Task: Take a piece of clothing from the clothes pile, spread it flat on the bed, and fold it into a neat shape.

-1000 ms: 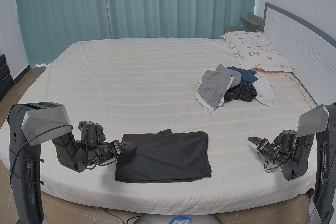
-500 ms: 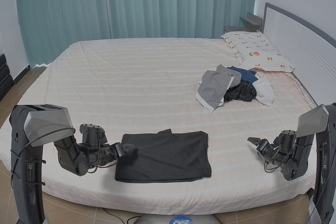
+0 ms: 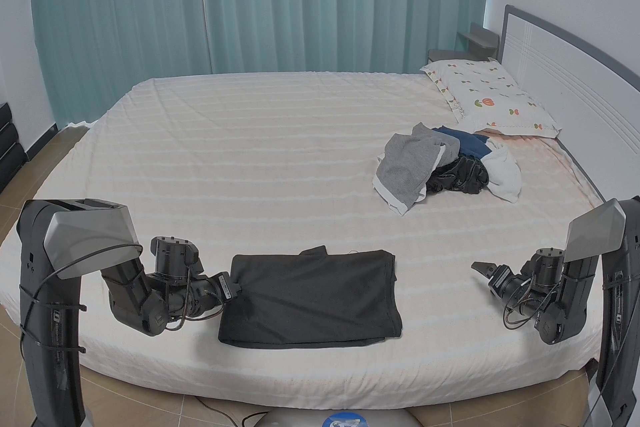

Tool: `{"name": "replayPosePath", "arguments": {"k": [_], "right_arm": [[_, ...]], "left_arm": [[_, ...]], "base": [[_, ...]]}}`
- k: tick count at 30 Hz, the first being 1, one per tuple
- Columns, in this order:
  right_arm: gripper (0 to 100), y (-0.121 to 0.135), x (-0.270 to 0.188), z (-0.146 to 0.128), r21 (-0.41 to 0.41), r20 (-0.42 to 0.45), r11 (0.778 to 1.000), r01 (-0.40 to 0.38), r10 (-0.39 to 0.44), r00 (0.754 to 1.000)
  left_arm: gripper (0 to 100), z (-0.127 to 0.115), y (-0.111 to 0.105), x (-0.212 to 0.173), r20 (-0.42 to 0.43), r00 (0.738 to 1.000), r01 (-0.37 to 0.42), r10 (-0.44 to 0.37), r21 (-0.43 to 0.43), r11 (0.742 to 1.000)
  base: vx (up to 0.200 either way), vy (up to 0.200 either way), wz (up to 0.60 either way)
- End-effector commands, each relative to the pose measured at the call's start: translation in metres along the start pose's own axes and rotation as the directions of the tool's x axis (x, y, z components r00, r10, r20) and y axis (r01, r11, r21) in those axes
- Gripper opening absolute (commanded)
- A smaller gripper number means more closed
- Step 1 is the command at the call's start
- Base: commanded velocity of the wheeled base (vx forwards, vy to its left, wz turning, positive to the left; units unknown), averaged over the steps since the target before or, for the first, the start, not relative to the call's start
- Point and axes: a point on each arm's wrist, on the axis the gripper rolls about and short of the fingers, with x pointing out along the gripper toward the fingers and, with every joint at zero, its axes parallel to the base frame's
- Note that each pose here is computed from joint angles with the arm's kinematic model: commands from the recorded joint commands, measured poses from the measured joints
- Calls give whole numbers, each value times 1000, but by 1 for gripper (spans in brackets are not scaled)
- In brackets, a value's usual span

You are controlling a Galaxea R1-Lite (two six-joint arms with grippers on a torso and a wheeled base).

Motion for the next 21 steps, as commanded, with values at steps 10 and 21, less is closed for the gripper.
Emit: {"name": "replayPosePath", "arguments": {"k": [10,21], "right_arm": [[100,0,0,0,-1,0,1000,1,-1,1000],[100,0,0,0,-1,0,1000,1,-1,1000]], "left_arm": [[0,10,-11,-8,9,1000,7,-7,-96,995],[0,10,-9,-5,-16,1000,-17,15,-105,994]], "base": [[0,0,0],[0,109,0]]}}
